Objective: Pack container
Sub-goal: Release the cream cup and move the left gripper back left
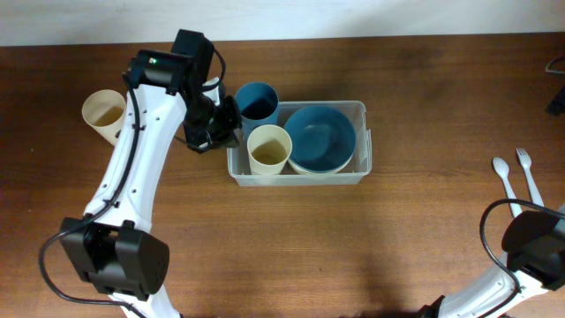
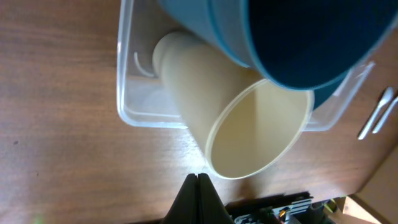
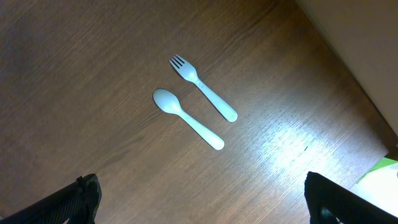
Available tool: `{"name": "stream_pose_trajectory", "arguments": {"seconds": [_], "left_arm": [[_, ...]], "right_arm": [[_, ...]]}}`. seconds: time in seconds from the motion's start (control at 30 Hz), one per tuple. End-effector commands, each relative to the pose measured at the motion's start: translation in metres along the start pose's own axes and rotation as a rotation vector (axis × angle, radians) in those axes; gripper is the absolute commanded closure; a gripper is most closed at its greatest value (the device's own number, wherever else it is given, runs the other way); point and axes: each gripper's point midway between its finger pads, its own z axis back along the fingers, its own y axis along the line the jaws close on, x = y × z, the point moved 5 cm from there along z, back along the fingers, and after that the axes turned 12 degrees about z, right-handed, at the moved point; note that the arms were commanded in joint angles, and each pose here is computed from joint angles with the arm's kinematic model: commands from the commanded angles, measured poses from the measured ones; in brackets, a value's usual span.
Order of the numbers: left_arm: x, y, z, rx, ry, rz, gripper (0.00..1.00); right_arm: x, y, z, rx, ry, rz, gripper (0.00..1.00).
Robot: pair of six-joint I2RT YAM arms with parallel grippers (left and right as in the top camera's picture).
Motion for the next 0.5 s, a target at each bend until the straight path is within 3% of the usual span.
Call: {"name": "stream_pose_trajectory", "arguments": {"seconds": [0.0, 0.33, 0.47], "left_arm": [[0.003, -0.012, 0.016, -0.059, -0.041, -0.044, 0.99], [0.040, 0.006, 0.067, -0.068, -0.245, 0.014, 0.97], [0.058, 0.034, 0.098, 0.056, -0.407, 0.078, 0.81]], "right_arm": [[0.000, -0.001, -0.002, -0.015, 0.008, 0.001, 0.01], [0.000, -0.001, -0.002, -0.015, 0.008, 0.001, 0.01], [0.000, -0.001, -0.002, -0.014, 0.008, 0.001, 0.01]]}}
